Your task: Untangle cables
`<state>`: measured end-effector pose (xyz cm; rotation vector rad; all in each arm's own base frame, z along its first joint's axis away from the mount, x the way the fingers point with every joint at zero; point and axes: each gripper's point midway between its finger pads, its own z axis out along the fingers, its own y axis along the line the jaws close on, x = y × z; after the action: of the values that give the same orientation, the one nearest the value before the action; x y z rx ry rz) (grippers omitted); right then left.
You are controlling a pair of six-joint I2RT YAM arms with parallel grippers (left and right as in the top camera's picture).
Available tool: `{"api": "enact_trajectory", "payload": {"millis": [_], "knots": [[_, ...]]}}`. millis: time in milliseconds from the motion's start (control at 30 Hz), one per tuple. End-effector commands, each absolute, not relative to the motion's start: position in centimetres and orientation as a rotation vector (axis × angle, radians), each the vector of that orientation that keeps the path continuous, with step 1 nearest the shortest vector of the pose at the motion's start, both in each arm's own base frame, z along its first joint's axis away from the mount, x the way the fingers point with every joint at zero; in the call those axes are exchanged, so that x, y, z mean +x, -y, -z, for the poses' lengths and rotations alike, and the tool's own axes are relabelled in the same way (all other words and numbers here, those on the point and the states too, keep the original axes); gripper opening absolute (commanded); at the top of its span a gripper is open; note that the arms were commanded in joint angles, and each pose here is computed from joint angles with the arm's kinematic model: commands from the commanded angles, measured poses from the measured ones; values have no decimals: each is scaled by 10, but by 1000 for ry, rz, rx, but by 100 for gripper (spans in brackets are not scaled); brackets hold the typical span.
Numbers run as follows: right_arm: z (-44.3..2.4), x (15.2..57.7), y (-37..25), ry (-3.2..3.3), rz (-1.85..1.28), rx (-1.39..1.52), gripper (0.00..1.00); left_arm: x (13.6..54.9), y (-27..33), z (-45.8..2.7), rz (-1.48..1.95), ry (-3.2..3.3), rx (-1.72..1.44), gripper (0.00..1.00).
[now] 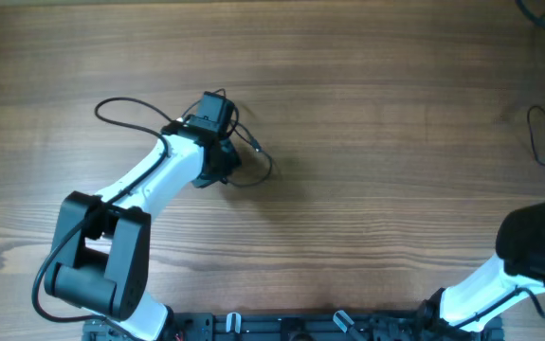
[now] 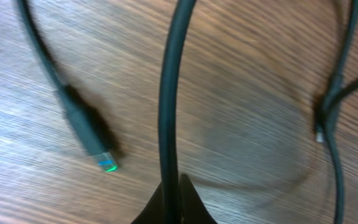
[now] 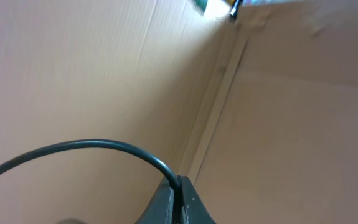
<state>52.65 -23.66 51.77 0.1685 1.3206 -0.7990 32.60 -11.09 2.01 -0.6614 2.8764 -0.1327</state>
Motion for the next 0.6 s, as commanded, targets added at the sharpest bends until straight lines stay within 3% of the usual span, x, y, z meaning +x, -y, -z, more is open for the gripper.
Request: {"api": "enact_trajectory", "payload": {"millis": [0,200,367,467,567], "knots": [[-432,573,257,-1498,723,163,4,334,123,-19,165,-2852,-569,4],[-276,616,273,-1785,503,343,4,341,128,-21,190,-2826,-556,4],[-181,633,269,-1916,277,428,4,340,130,-21,203,-2831,-556,4],[-157,630,284,-1942,285,461,4,340,130,-21,211,-2832,-566,4],[-165,625,304,-1895,318,482,6,340,130,-21,211,-2831,-566,4]]}}
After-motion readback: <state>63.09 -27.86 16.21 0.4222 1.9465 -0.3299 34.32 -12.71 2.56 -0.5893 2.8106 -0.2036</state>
